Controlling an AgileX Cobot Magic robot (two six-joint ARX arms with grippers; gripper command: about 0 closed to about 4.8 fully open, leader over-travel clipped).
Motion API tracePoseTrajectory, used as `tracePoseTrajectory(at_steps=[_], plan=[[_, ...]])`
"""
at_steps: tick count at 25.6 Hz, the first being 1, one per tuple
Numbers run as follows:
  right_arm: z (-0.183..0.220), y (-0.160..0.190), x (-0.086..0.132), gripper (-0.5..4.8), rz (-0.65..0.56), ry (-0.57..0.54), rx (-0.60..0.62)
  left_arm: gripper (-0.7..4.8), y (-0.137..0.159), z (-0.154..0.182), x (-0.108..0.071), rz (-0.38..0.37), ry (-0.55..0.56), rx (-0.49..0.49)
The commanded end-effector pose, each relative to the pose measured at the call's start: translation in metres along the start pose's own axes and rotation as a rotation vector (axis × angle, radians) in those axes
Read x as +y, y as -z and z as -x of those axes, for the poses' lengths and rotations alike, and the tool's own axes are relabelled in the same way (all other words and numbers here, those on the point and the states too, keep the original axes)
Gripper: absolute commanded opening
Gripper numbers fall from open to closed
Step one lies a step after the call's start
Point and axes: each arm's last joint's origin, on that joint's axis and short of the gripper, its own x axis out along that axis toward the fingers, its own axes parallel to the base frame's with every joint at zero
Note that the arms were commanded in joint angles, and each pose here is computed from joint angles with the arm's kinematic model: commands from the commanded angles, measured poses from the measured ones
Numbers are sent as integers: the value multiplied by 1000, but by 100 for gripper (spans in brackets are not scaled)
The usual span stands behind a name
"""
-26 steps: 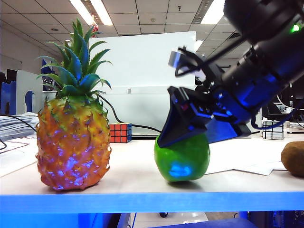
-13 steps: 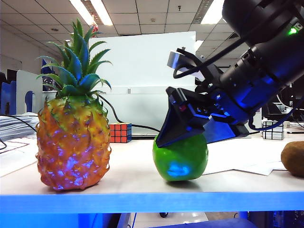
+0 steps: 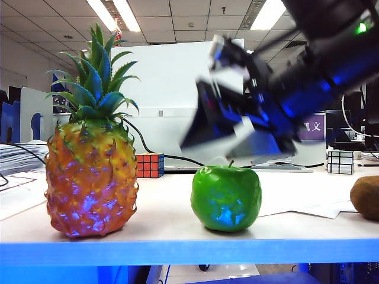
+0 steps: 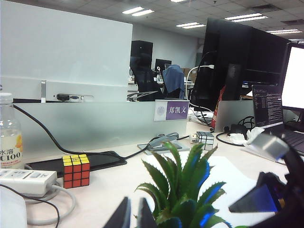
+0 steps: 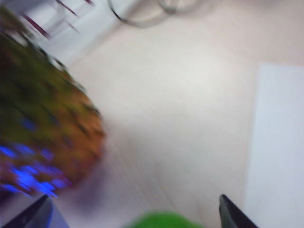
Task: Arrange all the fruits from large to small from left to right in a row.
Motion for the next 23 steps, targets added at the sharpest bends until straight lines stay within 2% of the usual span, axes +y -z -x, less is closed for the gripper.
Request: tracePoseTrajectory(at_steps=[1, 3, 5, 7, 9, 14, 23], plan=[[13, -30, 6, 479, 10, -10, -143, 35, -1, 0, 0, -8, 6, -10], [31, -42, 4, 479, 57, 117, -223, 35, -1, 0, 0, -8, 6, -10], [54, -46, -7, 479, 100, 299, -206, 35, -1, 0, 0, -8, 6, -10], [77, -39, -18, 479, 104, 426, -84, 35, -1, 0, 0, -8, 6, -10], [96, -27, -26, 479, 72, 495, 42, 35, -1, 0, 0, -8, 6, -11], [111, -8, -34, 479, 122, 694, 213, 35, -2, 0, -1, -11, 7, -16], [111, -2, -37, 479, 99, 758, 255, 35, -2, 0, -1, -12, 8, -19]])
